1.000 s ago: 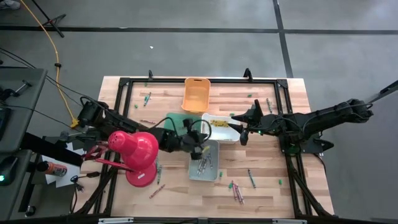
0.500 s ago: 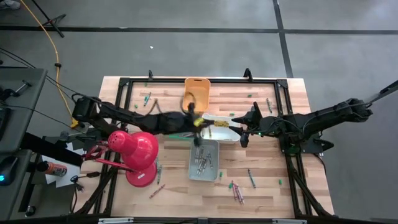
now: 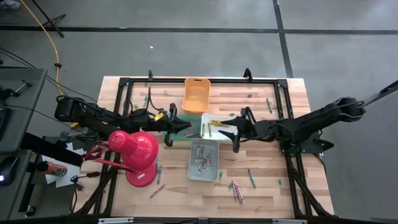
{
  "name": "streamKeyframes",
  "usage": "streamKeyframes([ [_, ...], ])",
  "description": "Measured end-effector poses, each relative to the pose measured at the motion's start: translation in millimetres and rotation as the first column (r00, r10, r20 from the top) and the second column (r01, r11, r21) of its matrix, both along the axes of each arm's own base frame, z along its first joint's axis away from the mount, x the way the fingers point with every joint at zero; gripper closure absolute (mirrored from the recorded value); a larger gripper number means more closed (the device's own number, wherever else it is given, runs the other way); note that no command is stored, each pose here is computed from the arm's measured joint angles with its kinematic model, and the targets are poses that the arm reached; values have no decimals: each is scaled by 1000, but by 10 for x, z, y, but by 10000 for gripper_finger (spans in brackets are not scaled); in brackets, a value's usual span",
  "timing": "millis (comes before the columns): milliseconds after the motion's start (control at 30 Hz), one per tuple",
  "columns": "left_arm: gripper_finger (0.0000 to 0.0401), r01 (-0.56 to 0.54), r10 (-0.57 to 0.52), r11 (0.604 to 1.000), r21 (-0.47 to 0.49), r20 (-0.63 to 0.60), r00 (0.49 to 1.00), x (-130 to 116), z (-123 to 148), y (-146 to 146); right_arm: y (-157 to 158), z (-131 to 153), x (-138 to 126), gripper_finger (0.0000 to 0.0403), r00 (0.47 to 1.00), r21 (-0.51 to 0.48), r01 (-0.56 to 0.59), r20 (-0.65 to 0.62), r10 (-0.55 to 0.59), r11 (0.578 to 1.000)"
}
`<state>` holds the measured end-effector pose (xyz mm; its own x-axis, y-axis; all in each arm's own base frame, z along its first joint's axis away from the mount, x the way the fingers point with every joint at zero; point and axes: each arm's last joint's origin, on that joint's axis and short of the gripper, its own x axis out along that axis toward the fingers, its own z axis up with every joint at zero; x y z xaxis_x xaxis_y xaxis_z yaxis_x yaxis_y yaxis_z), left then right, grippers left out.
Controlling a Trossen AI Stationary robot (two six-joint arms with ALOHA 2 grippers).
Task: Sort crayons
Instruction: Put the pink crayon into the blue bin
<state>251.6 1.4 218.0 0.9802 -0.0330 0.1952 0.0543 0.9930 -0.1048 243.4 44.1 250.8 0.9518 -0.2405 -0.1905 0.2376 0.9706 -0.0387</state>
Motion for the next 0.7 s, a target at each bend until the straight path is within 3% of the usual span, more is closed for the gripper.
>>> streamKeyframes([
  [267,401,-33,31,995,91,21,999,-53,-25,-151,73,-108,289,226,992,-163,-32,114,51,986],
  [700,401,-58,56,990,129,26,998,-53,-23,-151,66,-138,314,226,991,-166,-68,106,86,984],
])
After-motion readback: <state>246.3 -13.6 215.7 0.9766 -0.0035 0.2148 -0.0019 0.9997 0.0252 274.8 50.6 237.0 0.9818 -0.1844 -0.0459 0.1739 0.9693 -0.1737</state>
